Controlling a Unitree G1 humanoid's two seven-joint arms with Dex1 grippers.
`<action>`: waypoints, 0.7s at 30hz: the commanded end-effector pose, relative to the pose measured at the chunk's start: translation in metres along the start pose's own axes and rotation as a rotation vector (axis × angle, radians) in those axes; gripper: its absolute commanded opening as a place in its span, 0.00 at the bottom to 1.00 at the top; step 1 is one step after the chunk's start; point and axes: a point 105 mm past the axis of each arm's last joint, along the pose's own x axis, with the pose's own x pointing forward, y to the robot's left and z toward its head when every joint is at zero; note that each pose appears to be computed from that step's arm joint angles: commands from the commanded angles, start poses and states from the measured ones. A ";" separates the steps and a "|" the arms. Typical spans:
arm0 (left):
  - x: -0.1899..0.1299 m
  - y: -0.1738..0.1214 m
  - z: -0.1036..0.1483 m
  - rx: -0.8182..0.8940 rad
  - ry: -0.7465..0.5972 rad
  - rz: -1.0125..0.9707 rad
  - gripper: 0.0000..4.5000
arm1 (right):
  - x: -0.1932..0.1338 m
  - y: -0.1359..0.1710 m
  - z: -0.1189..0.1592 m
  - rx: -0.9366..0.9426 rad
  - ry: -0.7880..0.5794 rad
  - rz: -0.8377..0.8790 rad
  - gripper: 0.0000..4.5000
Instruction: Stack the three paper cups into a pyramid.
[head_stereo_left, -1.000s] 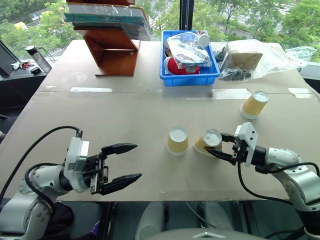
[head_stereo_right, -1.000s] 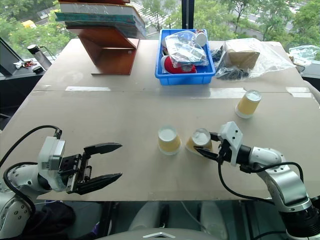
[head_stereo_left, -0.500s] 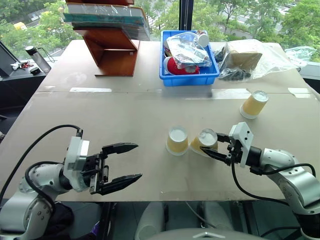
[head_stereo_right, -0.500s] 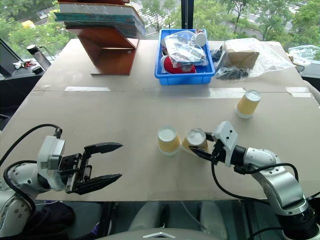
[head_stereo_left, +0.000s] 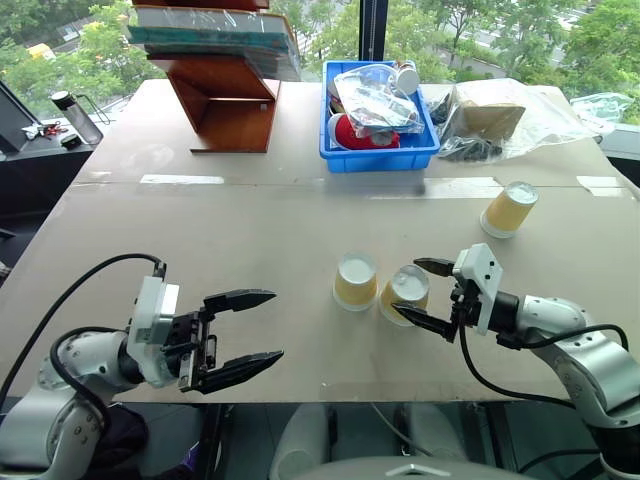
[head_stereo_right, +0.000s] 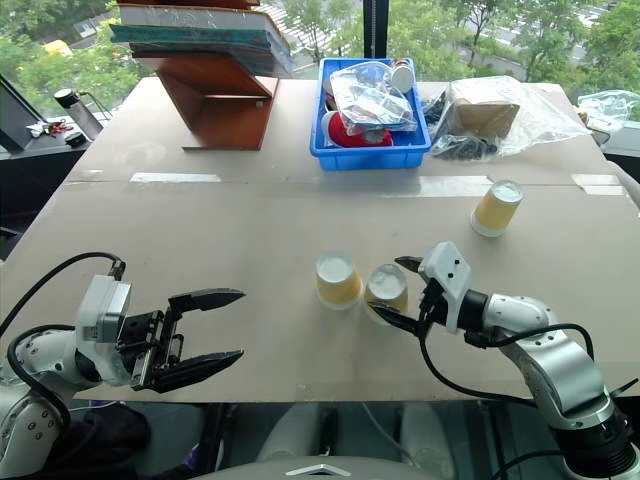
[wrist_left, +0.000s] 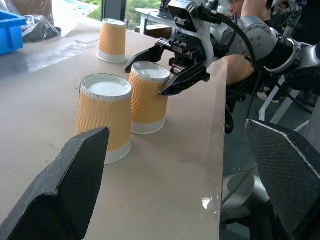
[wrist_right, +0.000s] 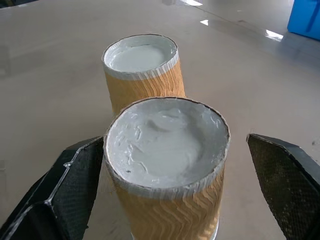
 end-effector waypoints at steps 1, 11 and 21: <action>0.003 -0.005 0.007 0.030 -0.022 -0.032 1.00 | -0.004 0.002 0.011 -0.044 -0.027 0.008 0.99; 0.004 -0.004 0.007 0.028 -0.023 -0.038 1.00 | -0.002 0.001 0.014 -0.084 -0.040 0.009 0.99; 0.002 -0.005 0.006 0.026 -0.023 -0.035 1.00 | -0.038 -0.008 0.034 -0.063 -0.068 0.033 0.99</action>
